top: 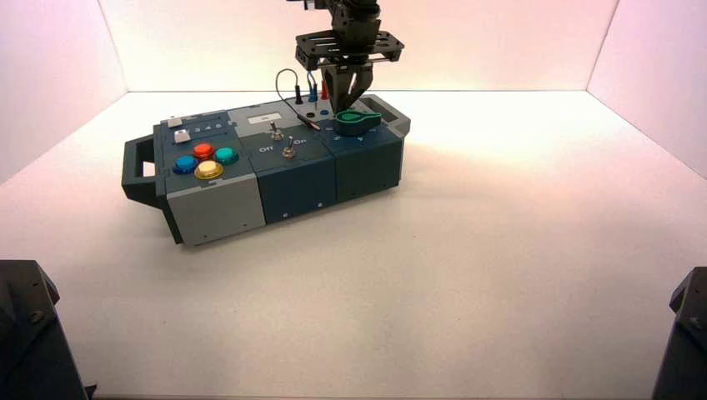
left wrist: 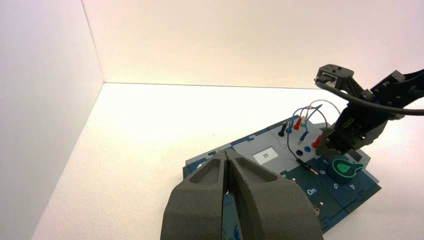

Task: Pull the red wire.

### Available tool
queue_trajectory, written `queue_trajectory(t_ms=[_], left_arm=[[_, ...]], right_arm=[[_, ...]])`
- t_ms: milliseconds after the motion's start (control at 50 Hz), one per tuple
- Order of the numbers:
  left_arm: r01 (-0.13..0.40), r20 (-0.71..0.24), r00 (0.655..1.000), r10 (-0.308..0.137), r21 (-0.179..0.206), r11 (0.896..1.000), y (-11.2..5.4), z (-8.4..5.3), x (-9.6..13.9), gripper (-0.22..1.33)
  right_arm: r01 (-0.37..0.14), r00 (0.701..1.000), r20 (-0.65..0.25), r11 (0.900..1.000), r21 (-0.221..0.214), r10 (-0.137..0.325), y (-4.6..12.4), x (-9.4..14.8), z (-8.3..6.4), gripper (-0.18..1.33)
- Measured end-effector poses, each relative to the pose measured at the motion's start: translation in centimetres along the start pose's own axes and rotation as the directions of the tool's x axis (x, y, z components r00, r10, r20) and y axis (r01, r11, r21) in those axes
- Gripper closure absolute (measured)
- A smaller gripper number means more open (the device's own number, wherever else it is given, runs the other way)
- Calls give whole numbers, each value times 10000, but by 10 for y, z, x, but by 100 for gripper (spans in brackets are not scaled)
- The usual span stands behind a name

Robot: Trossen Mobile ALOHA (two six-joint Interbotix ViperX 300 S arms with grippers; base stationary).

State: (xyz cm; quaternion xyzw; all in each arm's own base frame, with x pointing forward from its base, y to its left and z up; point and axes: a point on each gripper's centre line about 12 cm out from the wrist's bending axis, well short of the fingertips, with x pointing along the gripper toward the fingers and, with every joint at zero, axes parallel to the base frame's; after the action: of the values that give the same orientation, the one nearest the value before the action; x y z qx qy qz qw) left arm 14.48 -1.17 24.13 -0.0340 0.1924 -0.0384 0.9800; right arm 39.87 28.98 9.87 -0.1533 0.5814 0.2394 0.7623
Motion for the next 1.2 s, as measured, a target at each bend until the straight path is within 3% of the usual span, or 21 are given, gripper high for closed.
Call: queue_trajectory(t_ms=[160,260,820,1200], left_arm=[[-15,17,10000,15,-6,10000,0,0,0,127],[-14,1,10000,14,-6,10000,0,0,0,127],[-29,18,10000,29,-11,10000,0,0,0,127],[-28,33,10000,28,-11,10000,0,0,0,127]], right_arm=[[119,9999,-58,9999,-76,-119,-1,-2,0,64],[144,9998,-102,9999,-84,-145,-2,-4,2,53],[444,9980,466,9986,-294,-430,-4,-18,22,53],[510,9980,394,9982,-313,-497,-5,-19,22,64]])
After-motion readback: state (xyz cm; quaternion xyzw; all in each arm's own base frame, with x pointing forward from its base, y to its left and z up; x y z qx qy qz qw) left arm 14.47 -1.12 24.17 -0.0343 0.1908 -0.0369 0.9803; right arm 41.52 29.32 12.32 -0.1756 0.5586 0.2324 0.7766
